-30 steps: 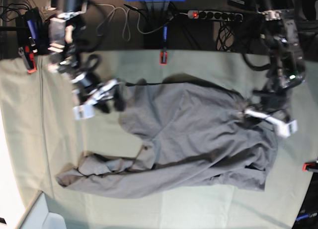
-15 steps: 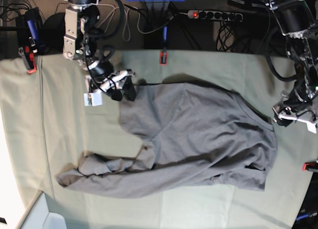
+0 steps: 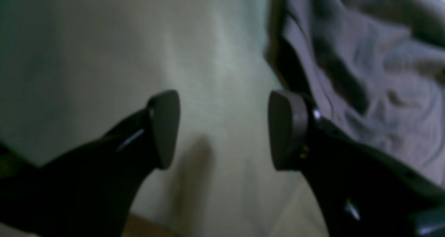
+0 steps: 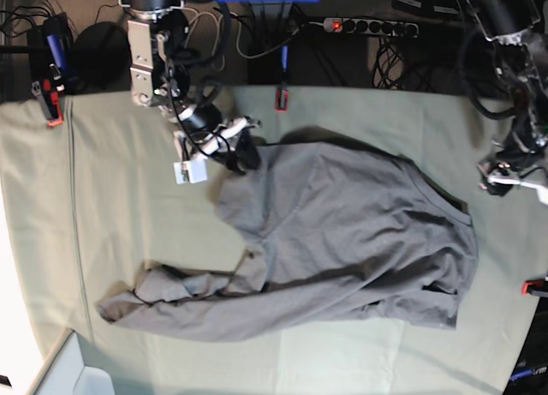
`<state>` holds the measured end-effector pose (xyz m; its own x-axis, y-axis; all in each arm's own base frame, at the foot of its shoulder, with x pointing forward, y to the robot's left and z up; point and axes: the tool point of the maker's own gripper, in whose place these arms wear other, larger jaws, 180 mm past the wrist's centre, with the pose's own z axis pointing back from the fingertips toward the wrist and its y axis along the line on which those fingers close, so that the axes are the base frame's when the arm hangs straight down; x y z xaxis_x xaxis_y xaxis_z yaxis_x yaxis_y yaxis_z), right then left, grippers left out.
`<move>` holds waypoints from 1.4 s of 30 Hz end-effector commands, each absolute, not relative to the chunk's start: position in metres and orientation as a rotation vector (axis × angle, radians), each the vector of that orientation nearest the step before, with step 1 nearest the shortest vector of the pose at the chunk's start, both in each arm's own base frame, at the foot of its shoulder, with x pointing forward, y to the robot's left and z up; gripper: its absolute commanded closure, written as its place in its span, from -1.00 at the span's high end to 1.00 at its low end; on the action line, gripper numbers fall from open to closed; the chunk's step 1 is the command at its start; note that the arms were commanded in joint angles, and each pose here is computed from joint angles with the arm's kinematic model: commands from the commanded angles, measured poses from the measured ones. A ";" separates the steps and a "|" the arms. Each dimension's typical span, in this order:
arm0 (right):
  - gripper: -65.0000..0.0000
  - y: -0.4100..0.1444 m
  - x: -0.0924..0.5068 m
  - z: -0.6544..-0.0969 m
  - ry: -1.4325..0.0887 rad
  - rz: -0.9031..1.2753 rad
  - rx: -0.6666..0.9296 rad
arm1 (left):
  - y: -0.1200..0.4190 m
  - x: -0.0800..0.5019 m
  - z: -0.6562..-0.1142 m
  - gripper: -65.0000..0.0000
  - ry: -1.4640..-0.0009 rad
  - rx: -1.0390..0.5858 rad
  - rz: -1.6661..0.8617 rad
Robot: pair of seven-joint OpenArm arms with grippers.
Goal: Layout the t-shirt on the table in an organized manner, then fold the t-shirt properly
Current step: 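Grasp the shirt collar side with the right gripper and the body with the left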
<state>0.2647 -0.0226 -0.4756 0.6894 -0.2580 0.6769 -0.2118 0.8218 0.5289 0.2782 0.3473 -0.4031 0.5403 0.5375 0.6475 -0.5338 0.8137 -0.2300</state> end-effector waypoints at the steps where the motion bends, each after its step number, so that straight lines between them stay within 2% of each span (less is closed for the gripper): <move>1: -0.75 -0.024 0.266 -0.477 -0.813 -0.020 0.608 | 0.357 0.285 -0.386 0.19 -0.824 0.010 0.632; 2: -0.93 -0.025 0.269 -0.475 -0.819 -0.017 0.606 | 0.360 0.284 -0.385 0.18 -0.827 0.013 0.641; 3: -1.00 -0.025 0.270 -0.476 -0.816 -0.018 0.606 | 0.362 0.283 -0.385 0.18 -0.828 0.017 0.649; 10: -1.00 -0.068 0.270 -0.453 -0.903 0.019 0.514 | 0.362 0.284 -0.384 0.18 -0.831 0.015 0.650; 16: -1.00 -0.135 0.280 -0.412 -1.048 -0.039 0.369 | 0.354 0.285 -0.388 0.18 -0.829 -0.004 0.659; 24: -1.00 -0.224 0.279 -0.390 -1.116 -0.053 0.220 | 0.345 0.285 -0.392 0.20 -0.824 -0.026 0.671; 33: -1.00 -0.337 0.287 -0.383 -1.114 -0.149 0.048 | 0.304 0.307 -0.392 0.20 -0.856 -0.132 0.703; 37: -1.00 -0.350 0.286 -0.386 -1.098 -0.156 0.034 | 0.268 0.322 -0.394 0.20 -0.851 -0.209 0.683; 42: -1.00 -0.341 0.282 -0.396 -1.083 -0.170 0.055 | 0.216 0.336 -0.398 0.20 -0.823 -0.277 0.576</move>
